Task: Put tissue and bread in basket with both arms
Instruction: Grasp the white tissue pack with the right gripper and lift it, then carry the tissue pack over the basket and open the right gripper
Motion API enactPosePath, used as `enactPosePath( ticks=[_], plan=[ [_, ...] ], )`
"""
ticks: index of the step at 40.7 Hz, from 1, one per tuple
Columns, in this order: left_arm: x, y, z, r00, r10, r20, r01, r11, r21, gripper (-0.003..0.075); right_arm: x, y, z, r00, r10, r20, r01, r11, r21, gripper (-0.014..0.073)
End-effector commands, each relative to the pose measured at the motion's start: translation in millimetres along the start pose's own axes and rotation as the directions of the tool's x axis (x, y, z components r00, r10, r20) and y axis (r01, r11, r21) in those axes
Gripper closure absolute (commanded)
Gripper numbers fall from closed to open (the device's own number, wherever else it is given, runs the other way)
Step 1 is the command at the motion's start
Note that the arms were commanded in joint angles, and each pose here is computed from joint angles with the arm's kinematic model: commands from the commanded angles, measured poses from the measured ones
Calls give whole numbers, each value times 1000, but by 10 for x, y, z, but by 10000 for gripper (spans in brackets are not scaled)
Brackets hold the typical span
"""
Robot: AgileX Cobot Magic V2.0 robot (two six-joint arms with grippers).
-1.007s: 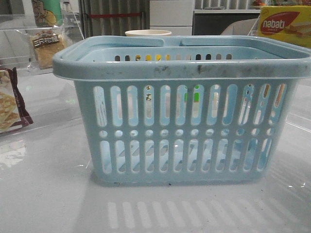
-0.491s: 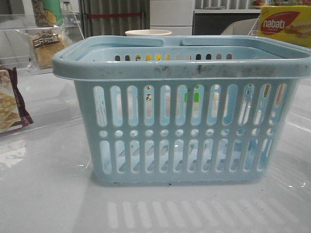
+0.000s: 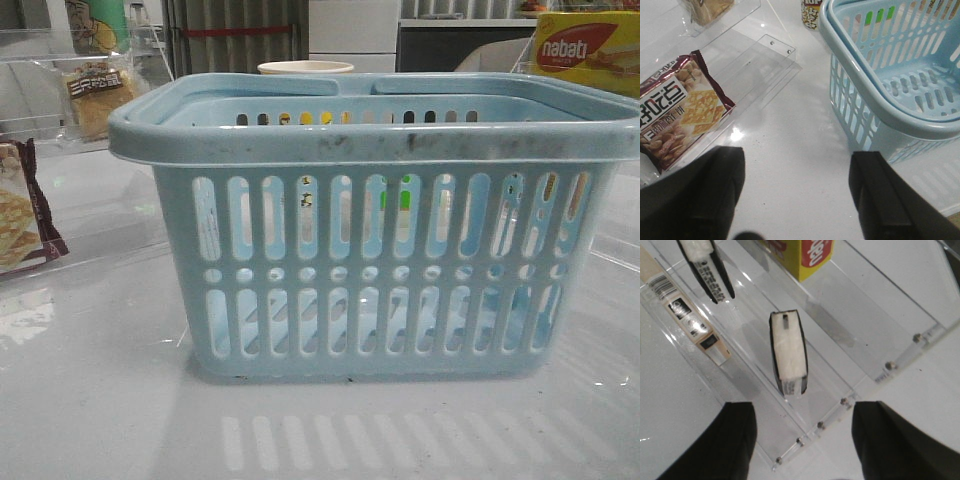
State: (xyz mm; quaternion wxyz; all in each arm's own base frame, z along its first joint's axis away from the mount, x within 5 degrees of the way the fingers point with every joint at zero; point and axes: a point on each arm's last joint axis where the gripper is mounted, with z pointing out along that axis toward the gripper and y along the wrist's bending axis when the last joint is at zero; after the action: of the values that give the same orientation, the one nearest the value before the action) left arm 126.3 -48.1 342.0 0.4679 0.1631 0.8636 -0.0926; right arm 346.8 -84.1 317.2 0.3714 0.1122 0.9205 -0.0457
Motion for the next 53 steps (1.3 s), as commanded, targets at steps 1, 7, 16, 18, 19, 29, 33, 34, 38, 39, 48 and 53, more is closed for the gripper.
enactPosePath(
  ticks=[1,7,16,18,19,29,33,34,38,39,48,53],
  plan=[
    [-141,-11,-48,995,-1,99,0,1000,7,216,-266,-24,-48,993,8,117,-8,1000,0,67],
    [-141,-11,-48,995,-1,99,0,1000,7,216,-278,-3,191,995,45,87,-43,999,-27,67],
    [-141,-12,-48,995,-1,99,0,1000,7,216,-228,5,461,996,64,66,-62,997,-35,141],
    [-141,-12,-48,995,-1,99,0,1000,7,216,-235,4,482,995,65,78,-62,997,-35,190],
    [-141,-12,-48,995,-1,99,0,1000,7,216,-240,3,487,994,65,84,-62,997,-35,213],
    [-141,-12,-48,995,-1,99,0,1000,7,216,-297,22,372,989,79,128,-73,996,-49,369],
    [-141,-12,-48,995,-1,99,0,1000,7,216,-316,53,203,989,80,127,-73,995,-61,369],
    [-141,-12,-48,995,-1,99,0,1000,7,216,-316,72,161,989,77,123,-70,995,-65,369],
    [-141,-12,-48,995,-1,99,0,1000,7,216,-351,141,-100,987,65,148,-53,995,-82,369],
    [-141,-12,-48,995,-1,99,0,1000,7,216,-360,160,-162,986,62,157,-48,995,-87,369],
    [-141,-12,-48,995,-1,99,0,1000,7,216,-373,485,-946,964,7,265,40,984,-171,369],
    [-141,-12,-48,995,-1,99,0,1000,7,216,-283,745,-1375,945,-75,320,155,959,-236,369]
  ],
)
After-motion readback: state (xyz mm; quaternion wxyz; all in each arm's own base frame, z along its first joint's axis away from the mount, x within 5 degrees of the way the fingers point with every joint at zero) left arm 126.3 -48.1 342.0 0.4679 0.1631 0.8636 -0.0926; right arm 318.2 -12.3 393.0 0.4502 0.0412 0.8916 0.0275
